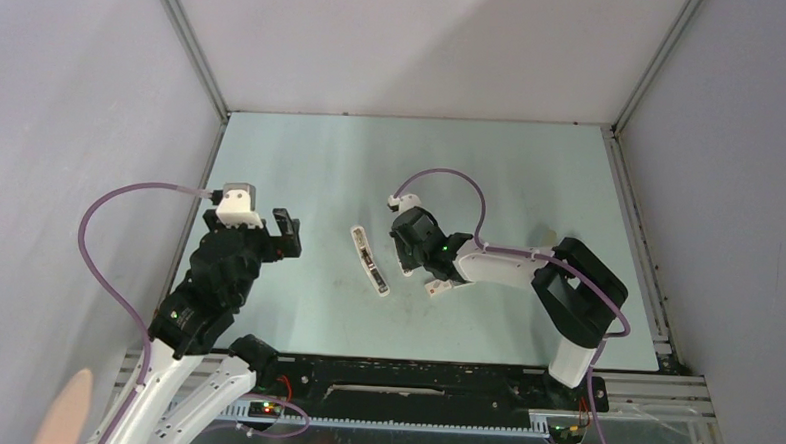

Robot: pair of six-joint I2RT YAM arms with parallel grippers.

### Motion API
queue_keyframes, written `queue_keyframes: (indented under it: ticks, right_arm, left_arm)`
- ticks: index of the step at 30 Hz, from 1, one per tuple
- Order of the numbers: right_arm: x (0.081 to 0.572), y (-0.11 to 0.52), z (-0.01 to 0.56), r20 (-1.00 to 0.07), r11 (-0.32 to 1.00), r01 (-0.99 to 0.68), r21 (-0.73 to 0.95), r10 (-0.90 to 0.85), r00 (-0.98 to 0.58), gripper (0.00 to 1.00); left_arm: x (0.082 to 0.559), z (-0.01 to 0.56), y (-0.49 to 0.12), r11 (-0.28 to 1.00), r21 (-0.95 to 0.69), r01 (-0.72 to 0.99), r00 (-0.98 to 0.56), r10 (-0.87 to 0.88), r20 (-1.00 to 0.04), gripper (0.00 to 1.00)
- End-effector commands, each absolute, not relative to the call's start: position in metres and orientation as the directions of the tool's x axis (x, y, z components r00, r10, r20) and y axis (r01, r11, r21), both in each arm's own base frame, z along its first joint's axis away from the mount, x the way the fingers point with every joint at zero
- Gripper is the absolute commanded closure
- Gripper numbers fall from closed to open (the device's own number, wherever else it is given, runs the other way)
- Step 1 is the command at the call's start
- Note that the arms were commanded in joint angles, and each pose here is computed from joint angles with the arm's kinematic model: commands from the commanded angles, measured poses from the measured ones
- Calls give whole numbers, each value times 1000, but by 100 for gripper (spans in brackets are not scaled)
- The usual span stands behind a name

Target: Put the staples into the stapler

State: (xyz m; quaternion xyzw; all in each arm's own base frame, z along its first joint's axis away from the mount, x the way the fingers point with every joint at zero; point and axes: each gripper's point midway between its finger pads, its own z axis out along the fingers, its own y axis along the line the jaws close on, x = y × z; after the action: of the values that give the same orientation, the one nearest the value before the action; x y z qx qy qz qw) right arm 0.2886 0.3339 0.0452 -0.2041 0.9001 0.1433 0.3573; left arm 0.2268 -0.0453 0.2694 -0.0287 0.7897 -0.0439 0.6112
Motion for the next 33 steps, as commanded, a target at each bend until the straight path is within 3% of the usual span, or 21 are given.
queue_keyframes:
  ticks: [1, 33]
  right_arm:
    - [303, 349, 71, -756, 878, -454, 149, -195, -625, 92]
    - [303, 346, 63, -752, 881, -461, 109, -230, -617, 94]
  left_arm:
    - [229, 277, -47, 994, -111, 22, -220, -103, -970, 2]
    - [230, 276, -48, 994, -110, 25, -223, -102, -969, 2]
